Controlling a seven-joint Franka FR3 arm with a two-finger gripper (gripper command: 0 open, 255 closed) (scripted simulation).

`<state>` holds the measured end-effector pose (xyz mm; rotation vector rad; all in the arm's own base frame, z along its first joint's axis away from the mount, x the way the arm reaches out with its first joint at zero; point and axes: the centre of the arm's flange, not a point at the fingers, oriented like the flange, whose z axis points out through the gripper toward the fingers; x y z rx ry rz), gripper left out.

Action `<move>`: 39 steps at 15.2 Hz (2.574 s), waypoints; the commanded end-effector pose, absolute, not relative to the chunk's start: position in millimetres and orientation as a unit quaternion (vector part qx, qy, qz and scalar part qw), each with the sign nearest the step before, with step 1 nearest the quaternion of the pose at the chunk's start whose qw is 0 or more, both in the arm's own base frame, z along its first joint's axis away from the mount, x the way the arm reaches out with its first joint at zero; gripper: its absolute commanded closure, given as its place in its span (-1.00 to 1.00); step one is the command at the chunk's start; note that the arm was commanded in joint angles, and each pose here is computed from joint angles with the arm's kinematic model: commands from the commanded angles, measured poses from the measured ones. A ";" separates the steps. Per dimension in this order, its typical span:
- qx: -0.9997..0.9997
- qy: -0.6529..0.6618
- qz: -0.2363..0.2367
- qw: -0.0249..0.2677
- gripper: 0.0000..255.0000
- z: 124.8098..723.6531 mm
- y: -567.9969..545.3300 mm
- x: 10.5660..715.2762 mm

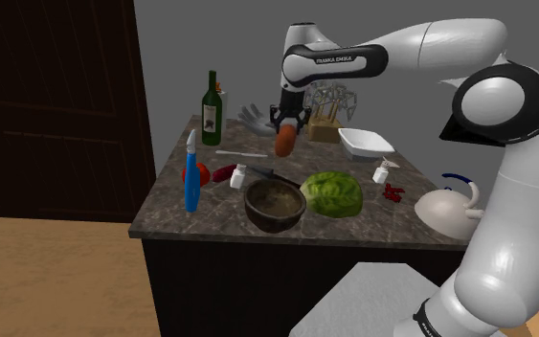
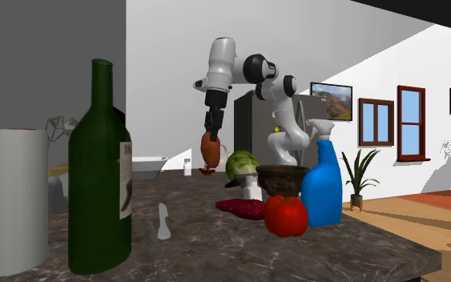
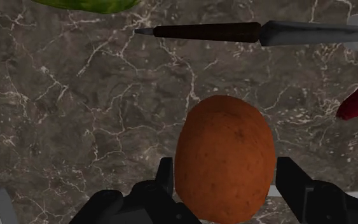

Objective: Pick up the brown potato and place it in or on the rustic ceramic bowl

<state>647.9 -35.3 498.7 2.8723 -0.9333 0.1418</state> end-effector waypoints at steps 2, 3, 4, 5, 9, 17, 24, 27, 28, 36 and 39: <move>0.948 -0.308 0.047 0.059 1.00 512.1 -35.7 647.4; 0.948 -0.308 0.047 0.059 1.00 512.9 -25.9 638.6; 0.948 -0.308 0.047 0.059 1.00 513.7 -16.1 629.8; 0.948 -0.308 0.047 0.059 1.00 514.5 -6.3 621.0; 0.948 -0.308 0.047 0.059 1.00 517.6 32.8 585.6; 0.948 -0.308 0.047 0.059 1.00 524.0 111.0 515.0; 0.948 -0.308 0.047 0.059 1.00 529.6 179.0 453.6; 0.948 -0.308 0.047 0.059 1.00 513.7 179.0 453.6; 0.948 -0.308 0.047 0.059 1.00 508.4 179.0 453.6; 0.948 -0.308 0.047 0.059 1.00 466.2 179.0 453.6; 0.948 -0.308 0.047 0.059 1.00 450.4 179.0 453.6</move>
